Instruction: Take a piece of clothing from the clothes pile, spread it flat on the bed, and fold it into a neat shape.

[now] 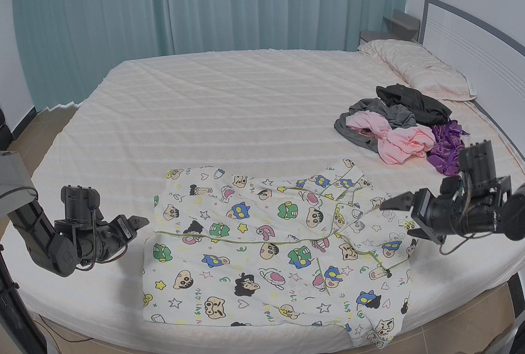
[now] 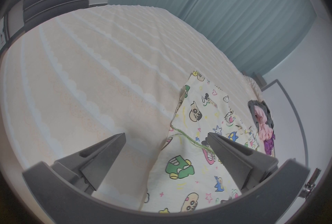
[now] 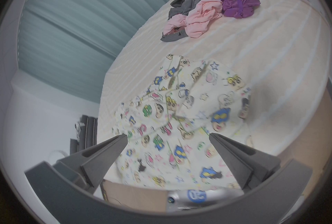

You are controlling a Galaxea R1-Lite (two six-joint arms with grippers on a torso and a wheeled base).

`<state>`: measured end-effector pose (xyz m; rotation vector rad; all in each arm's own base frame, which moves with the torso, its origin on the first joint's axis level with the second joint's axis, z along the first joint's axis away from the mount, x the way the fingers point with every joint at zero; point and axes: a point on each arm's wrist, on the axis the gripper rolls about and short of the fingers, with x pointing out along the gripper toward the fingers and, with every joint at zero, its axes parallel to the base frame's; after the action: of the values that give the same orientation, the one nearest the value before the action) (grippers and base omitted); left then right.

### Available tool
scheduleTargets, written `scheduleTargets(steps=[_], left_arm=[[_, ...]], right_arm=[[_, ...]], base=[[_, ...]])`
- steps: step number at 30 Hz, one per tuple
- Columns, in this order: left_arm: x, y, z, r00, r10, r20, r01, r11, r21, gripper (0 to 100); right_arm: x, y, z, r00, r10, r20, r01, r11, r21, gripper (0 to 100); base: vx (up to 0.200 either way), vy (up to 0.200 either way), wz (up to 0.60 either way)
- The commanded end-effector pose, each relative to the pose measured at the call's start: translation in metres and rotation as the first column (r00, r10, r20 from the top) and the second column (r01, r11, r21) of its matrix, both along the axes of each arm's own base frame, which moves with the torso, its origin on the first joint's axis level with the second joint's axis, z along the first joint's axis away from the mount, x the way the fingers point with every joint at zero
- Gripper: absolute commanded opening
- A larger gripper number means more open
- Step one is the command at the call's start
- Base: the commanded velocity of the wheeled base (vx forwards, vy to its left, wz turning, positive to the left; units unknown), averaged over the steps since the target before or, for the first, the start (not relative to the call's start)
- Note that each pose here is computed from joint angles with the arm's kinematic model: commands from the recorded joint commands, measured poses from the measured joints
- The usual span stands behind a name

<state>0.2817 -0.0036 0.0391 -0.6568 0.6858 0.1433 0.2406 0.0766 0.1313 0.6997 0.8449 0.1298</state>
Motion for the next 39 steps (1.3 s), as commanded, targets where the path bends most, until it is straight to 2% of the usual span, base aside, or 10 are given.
scheduleTargets(steps=[1, 3, 12, 16, 24, 39], left_arm=[[-0.014, -0.002, 0.024, 0.997, 0.042, 0.064, -0.038, 0.997, -0.062, 100], [-0.016, -0.002, 0.024, 0.997, 0.043, 0.062, -0.039, 0.997, -0.065, 100], [-0.020, -0.003, 0.019, 0.997, 0.067, 0.034, -0.063, 0.993, -0.100, 100], [-0.021, -0.003, 0.016, 0.997, 0.068, 0.022, -0.065, 0.993, -0.102, 100], [-0.027, -0.006, 0.013, 0.999, 0.054, 0.003, -0.053, 0.993, -0.103, 100], [-0.031, -0.010, 0.009, 0.998, 0.053, -0.024, -0.055, 0.991, -0.119, 100]], right_arm=[[0.071, 0.021, -0.021, 0.994, -0.078, -0.077, 0.084, 0.994, 0.075, 100], [0.081, 0.023, -0.025, 0.993, -0.086, -0.079, 0.093, 0.993, 0.078, 100], [0.124, 0.029, -0.034, 0.990, -0.124, -0.060, 0.130, 0.986, 0.104, 100], [0.142, 0.034, -0.034, 0.988, -0.145, -0.052, 0.151, 0.979, 0.140, 100], [0.168, 0.044, -0.056, 0.985, -0.157, -0.066, 0.165, 0.975, 0.146, 100], [0.168, 0.048, -0.080, 0.978, -0.165, -0.127, 0.181, 0.975, 0.129, 100]], base=[[0.000, 0.000, 0.00], [0.000, 0.000, 0.00], [0.200, 0.000, 0.00], [0.000, 0.000, 0.00], [0.000, 0.000, 0.00], [0.000, 0.000, 0.00]])
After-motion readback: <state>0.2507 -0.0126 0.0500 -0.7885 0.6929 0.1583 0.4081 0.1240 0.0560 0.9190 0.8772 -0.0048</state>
